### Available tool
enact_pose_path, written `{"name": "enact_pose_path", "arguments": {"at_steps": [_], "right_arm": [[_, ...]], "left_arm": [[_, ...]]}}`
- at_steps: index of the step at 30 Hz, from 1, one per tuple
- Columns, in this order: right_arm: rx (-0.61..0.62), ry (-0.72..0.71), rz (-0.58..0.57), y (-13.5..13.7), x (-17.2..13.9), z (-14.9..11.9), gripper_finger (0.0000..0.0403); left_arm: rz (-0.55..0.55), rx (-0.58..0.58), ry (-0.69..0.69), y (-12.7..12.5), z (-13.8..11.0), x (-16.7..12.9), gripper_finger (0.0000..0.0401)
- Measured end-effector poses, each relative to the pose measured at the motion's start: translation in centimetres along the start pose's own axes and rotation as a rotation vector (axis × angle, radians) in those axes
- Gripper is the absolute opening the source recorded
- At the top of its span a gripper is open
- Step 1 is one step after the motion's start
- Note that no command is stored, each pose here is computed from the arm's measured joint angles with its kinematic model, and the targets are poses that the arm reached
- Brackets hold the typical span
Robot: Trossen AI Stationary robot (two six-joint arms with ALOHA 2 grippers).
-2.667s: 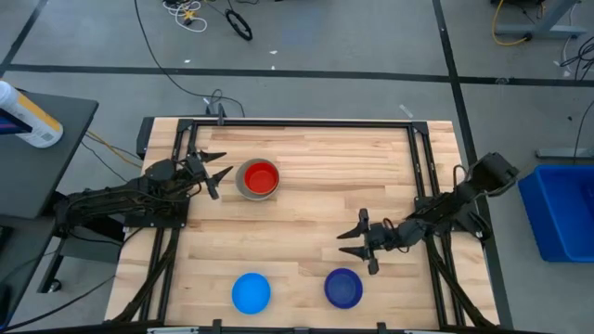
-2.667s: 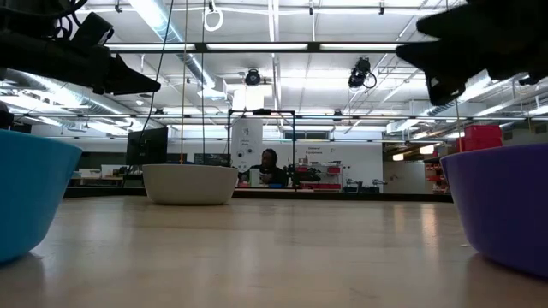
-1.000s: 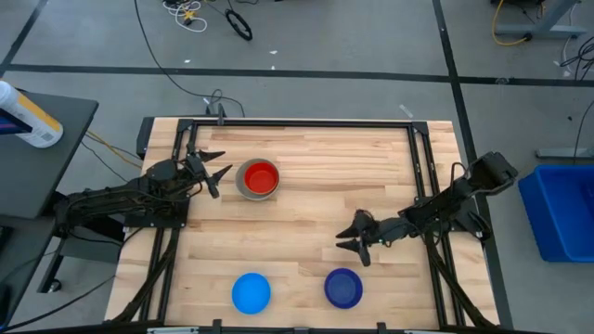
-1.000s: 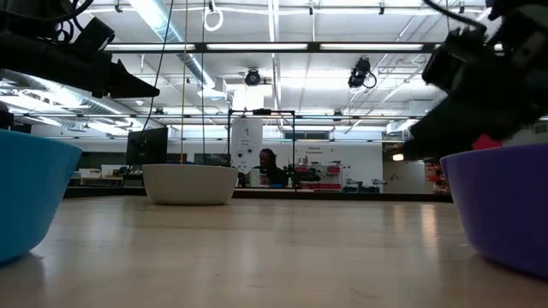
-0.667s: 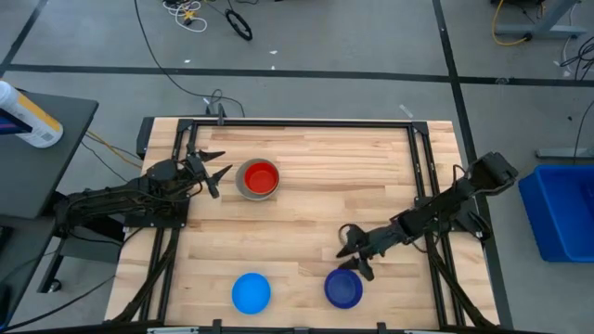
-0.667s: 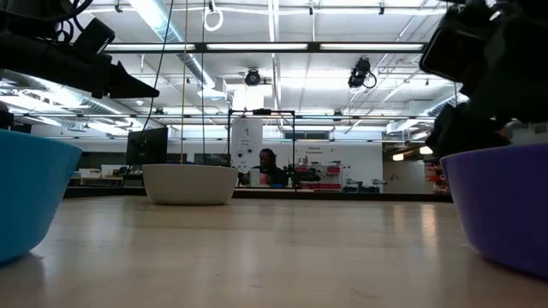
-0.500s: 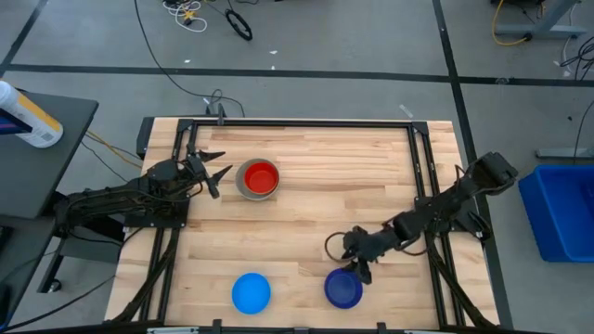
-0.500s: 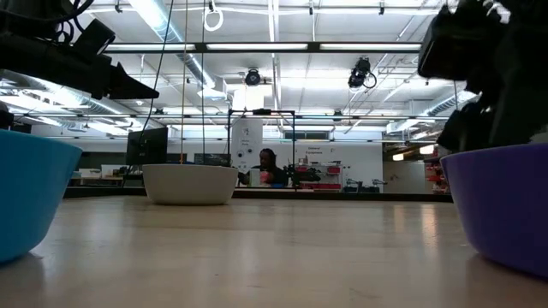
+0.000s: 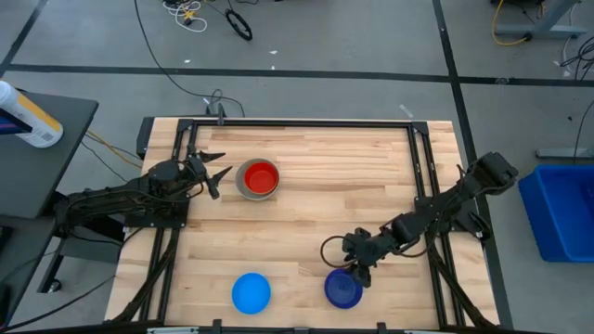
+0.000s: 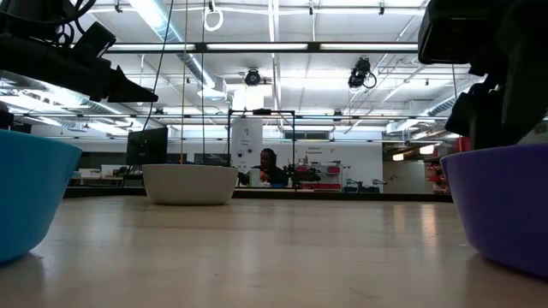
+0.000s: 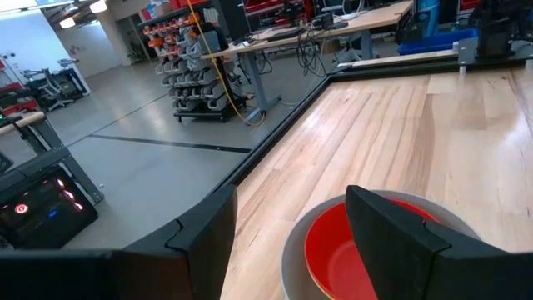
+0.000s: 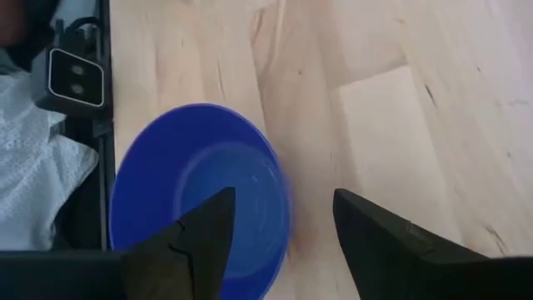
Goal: Nest bowls inside each other
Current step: Stack the dark blue bowl on the red bowl
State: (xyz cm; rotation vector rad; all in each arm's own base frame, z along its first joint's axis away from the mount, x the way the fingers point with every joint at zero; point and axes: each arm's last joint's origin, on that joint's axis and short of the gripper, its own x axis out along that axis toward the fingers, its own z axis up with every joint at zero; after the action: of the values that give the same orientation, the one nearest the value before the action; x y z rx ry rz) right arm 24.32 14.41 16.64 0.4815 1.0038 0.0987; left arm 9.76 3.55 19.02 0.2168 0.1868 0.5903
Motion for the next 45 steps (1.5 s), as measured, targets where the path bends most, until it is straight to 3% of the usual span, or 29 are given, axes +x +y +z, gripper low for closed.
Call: {"name": "enact_pose_path", "arguments": {"at_steps": [10, 15, 18, 23, 28, 35, 45], "right_arm": [[0.023, 0.063, -0.046, -0.1, 2.1, -1.3, 0.0212], [0.027, 0.082, -0.061, -0.2, 3.0, -1.7, 0.0193], [0.027, 0.083, -0.062, -0.3, 3.2, -1.8, 0.0151], [0.031, 0.053, -0.08, -0.2, 3.2, -1.7, 0.002], [-0.054, -0.096, -0.138, 0.0, 3.2, -1.1, 0.0006], [-0.158, -0.404, -0.35, -2.0, 2.8, 2.7, 0.0004], [-0.186, -0.764, -0.53, -9.0, -0.4, 12.2, 0.0002]], "left_arm": [[0.0, 0.0, 0.0, 0.0, 0.0, 0.0, 0.0232], [0.0, -0.001, -0.001, 0.0, 0.0, 0.0, 0.0232], [0.0, -0.001, -0.001, 0.0, 0.0, 0.0, 0.0232], [0.0, -0.001, 0.0, 0.0, 0.0, 0.0, 0.0232], [0.0, -0.001, 0.0, 0.0, 0.0, 0.0, 0.0232], [0.0, 0.005, -0.001, 0.0, 0.0, 0.0, 0.0232], [0.001, 0.017, -0.001, 0.0, 0.0, 0.0, 0.0232]]}}
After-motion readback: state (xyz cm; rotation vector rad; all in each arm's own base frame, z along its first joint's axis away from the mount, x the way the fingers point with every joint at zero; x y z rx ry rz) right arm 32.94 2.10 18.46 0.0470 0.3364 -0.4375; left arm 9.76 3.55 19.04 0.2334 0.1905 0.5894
